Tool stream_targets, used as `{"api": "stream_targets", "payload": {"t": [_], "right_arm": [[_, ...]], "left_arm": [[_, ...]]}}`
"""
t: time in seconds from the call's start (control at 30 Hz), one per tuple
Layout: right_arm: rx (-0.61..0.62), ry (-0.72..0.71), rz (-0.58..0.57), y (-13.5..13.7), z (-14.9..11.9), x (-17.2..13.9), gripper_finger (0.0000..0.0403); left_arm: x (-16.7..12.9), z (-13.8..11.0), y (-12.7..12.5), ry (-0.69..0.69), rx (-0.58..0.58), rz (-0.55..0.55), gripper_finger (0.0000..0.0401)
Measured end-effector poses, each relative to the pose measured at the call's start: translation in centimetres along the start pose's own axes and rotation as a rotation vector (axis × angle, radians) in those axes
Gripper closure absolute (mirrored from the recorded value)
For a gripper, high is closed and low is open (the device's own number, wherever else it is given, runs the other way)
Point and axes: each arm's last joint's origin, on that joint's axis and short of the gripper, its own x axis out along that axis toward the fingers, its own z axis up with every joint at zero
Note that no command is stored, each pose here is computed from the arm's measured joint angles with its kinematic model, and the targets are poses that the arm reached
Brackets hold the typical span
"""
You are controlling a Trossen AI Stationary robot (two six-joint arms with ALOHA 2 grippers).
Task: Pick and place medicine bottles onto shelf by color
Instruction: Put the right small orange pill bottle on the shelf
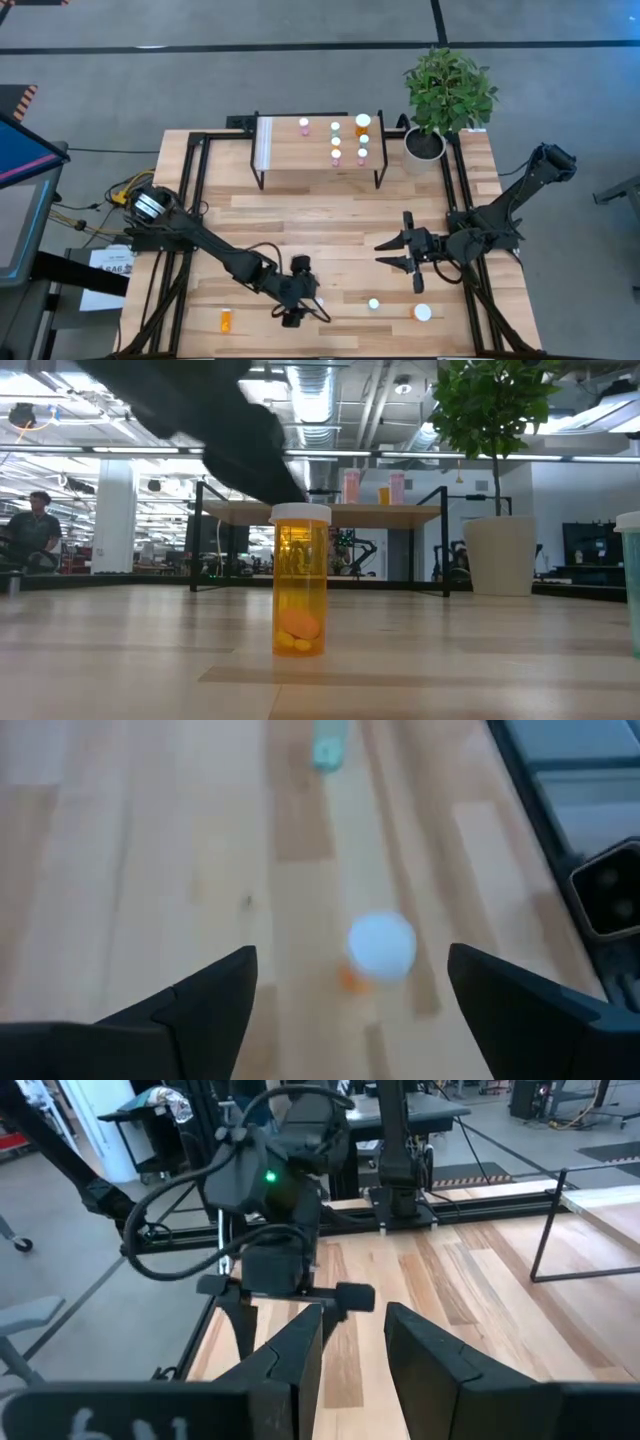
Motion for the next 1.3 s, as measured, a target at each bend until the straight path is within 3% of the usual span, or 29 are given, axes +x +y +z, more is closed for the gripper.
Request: {"api": "stream_targets", "payload": {"t": [0.43, 0.8, 1.3], "right_arm": [[-0.003, 0.010, 0.003, 0.1, -0.1, -0.1, 0.0269], [-0.001, 0.013, 0.002, 0.1, -0.2, -0.1, 0.0268], [-0.002, 0.013, 0.002, 0.1, -0.2, -0.1, 0.0268]], "left_arm": [[2.1, -0.1, -0.5, 0.032, 0.013, -0.022, 0.0093], [2.1, -0.1, -0.6, 0.028, 0.007, -0.026, 0.0197], [2.1, -0.1, -0.6, 0.029, -0.006, -0.028, 0.0301]]}}
